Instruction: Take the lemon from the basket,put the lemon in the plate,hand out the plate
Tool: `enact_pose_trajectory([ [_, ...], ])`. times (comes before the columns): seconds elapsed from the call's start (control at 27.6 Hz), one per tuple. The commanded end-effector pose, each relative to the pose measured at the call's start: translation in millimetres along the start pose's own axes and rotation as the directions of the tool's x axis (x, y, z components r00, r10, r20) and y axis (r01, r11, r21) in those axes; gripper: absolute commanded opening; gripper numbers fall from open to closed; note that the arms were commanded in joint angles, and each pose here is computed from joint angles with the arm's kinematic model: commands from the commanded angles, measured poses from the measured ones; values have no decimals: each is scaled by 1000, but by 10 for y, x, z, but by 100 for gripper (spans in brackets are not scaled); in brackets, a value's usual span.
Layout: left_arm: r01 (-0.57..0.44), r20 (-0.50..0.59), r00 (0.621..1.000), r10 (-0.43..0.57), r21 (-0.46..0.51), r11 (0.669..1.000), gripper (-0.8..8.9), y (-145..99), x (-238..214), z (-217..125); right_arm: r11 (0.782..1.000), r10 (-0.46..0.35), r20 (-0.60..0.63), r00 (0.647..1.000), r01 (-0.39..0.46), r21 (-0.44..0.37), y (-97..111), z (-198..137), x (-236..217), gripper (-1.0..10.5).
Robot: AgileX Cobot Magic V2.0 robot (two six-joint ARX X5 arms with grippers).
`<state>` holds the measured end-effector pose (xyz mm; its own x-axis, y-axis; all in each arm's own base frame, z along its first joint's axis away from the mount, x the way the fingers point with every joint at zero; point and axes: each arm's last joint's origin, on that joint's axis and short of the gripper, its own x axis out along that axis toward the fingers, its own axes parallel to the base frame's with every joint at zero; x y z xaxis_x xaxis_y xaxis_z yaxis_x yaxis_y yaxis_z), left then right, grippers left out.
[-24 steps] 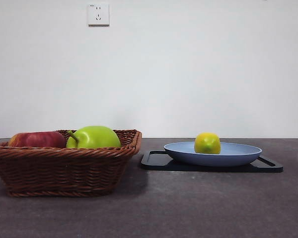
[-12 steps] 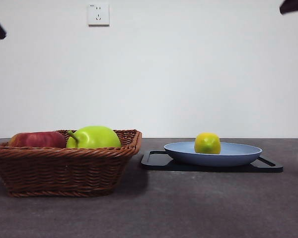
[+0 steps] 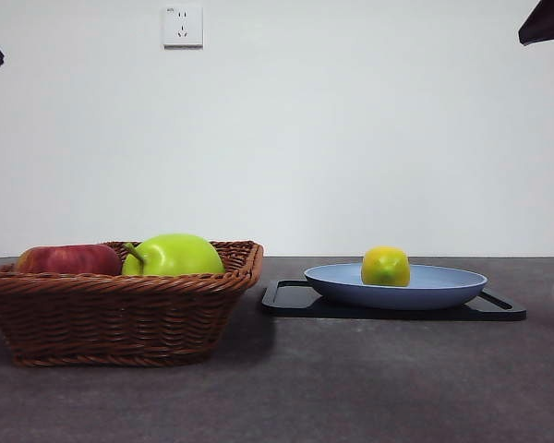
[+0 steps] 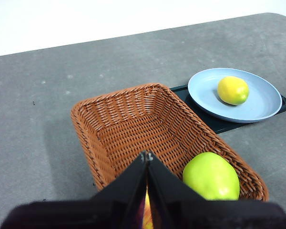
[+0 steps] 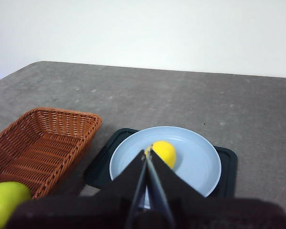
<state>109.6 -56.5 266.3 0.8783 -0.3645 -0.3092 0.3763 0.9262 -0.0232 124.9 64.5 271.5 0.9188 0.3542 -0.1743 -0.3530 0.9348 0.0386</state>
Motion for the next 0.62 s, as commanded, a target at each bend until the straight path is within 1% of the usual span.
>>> enact_pose_trajectory([
  [0.04, 5, 25, 1000, -5, -10, 1000, 8, -5, -19, 49, 1000, 4, 18, 1000, -4, 12, 10, 36, -5, 3],
  [0.18, 12, 24, 1000, -12, -8, 1000, 8, -10, -21, 39, 1000, 4, 18, 1000, -4, 12, 10, 36, -5, 3],
  [0.25, 7, 39, 999, -6, -4, 1000, 8, -1, -95, 33, 1000, 4, 18, 1000, -4, 12, 10, 36, -5, 3],
  [0.33, -21, 73, 997, 17, 55, 998, 8, 37, -245, 13, 1000, 4, 18, 1000, -4, 12, 10, 36, -5, 3],
  [0.4, -58, 115, 992, 49, 80, 995, 8, 81, -387, -11, 1000, 4, 18, 1000, -4, 12, 10, 36, -5, 3],
  [0.47, -117, 184, 977, 105, 57, 991, 8, 132, -498, -34, 1000, 4, 18, 1000, -4, 12, 10, 36, -5, 3],
  [0.51, -168, 216, 964, 156, 38, 985, 8, 164, -538, -52, 1000, 4, 18, 1000, -4, 12, 10, 36, -5, 3],
  [0.58, -275, 260, 928, 266, -2, 961, 8, 226, -565, -101, 1000, 4, 18, 1000, -4, 12, 10, 36, -5, 3],
  [0.62, -332, 275, 905, 325, -23, 943, 8, 260, -563, -137, 1000, 4, 18, 1000, -4, 12, 10, 36, -5, 3],
])
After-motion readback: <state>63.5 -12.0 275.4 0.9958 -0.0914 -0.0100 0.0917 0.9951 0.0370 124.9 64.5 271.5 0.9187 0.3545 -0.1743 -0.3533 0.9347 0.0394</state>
